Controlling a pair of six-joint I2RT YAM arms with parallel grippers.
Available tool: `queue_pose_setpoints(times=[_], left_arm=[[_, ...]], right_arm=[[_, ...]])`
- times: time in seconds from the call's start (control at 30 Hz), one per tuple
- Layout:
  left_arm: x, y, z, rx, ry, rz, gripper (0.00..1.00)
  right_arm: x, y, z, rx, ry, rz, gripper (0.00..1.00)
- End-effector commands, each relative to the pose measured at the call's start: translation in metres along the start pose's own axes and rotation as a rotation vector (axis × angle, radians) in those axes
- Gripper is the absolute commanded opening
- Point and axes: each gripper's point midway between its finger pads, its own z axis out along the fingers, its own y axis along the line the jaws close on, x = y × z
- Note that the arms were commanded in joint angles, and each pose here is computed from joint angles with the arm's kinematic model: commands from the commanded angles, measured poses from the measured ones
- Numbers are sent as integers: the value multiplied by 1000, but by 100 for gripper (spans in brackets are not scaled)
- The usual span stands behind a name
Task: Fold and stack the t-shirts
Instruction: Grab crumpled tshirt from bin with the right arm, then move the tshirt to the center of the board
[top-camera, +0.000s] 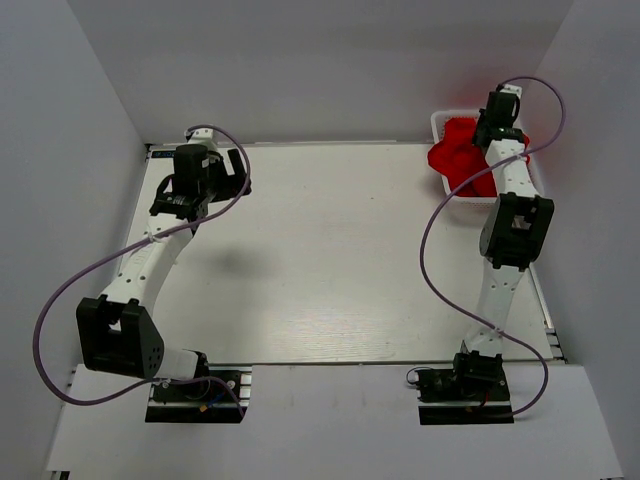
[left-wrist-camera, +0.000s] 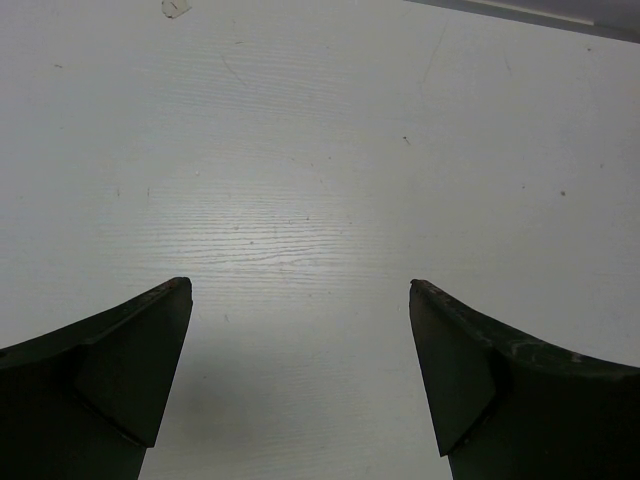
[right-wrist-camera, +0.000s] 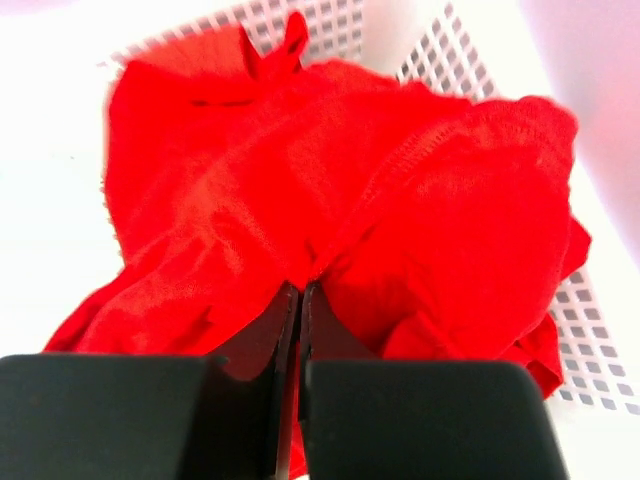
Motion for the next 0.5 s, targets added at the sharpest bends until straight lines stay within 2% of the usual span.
queue_pose_setpoints(times=[0.0,0.23,0.47], left_arm=[[-30,-8,-15,28,-80,19,100],[-30,-3,-32,1,-92,18,100],[-27,0,-52,-8,-93,8,100]], right_arm=[[-107,-3,-71,-49,-273,50,0],[-189,-2,-177,-151,-502,36,0],[-237,13,-264,-307,-663,-12,0]])
